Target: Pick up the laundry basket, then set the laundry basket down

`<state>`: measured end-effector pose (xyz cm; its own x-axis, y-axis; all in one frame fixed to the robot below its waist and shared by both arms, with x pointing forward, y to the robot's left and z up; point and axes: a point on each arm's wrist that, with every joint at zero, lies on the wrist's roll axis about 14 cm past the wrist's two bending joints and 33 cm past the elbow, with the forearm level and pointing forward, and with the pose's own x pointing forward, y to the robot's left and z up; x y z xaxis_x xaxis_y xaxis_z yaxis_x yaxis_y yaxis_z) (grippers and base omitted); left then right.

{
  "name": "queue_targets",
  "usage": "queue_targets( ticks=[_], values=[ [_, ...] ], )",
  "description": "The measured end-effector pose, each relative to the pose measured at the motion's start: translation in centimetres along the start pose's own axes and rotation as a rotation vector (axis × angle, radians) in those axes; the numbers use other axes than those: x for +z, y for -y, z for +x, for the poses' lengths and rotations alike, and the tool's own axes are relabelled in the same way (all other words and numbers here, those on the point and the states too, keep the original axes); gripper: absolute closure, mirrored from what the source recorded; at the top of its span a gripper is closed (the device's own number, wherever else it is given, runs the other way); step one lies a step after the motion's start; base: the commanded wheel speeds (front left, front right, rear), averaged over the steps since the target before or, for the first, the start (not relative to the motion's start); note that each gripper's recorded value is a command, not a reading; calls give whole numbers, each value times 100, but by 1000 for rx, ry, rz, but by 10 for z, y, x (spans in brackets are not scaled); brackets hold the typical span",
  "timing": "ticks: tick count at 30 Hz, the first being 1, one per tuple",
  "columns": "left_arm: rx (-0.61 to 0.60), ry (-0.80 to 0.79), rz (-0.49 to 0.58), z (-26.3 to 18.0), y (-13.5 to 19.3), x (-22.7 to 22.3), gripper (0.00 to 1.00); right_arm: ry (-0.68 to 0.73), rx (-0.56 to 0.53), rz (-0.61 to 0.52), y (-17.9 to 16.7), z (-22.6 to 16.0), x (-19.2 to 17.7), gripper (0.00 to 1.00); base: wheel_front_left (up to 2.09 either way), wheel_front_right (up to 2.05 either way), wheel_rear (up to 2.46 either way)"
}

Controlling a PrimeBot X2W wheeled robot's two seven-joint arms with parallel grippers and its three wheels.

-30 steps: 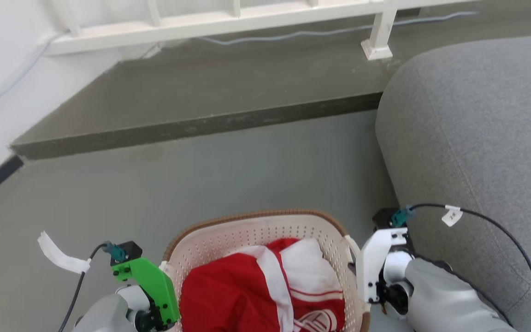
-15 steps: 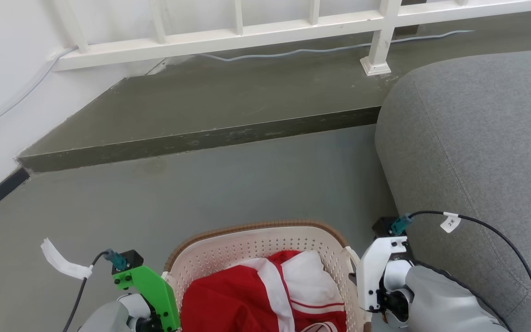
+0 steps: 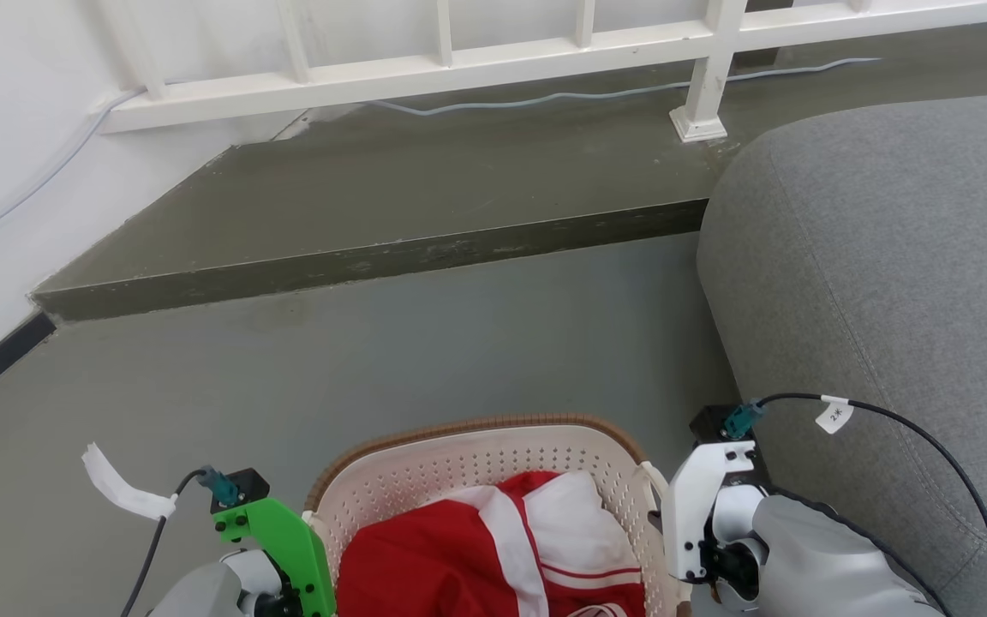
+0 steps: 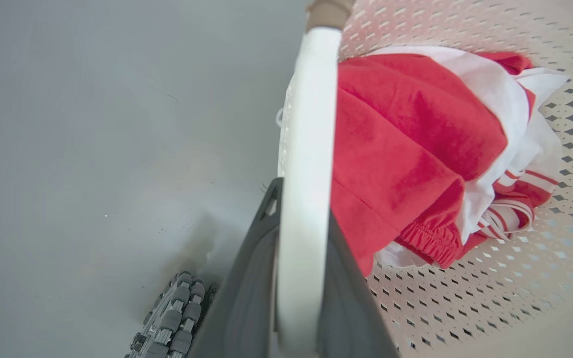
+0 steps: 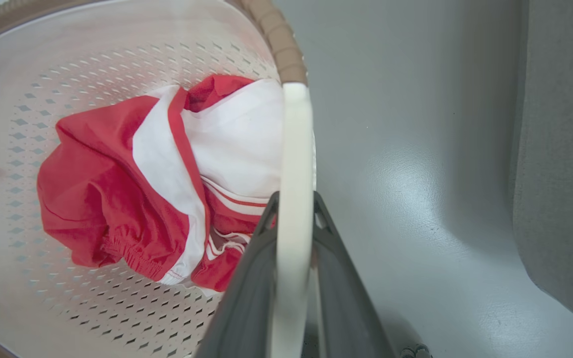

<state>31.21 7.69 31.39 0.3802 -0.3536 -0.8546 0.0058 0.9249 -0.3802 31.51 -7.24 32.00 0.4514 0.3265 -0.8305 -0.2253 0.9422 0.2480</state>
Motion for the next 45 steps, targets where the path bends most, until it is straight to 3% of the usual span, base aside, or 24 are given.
queue_targets(
  ticks=[31, 45],
  values=[
    [6, -54, -13, 18, -3, -3, 100, -52, -7, 15, 7, 16, -3, 100, 0, 0, 0],
    [3, -27, -13, 47, -3, 29, 100, -36, -27, 19, 22, 43, 26, 100, 0, 0, 0]
  ],
)
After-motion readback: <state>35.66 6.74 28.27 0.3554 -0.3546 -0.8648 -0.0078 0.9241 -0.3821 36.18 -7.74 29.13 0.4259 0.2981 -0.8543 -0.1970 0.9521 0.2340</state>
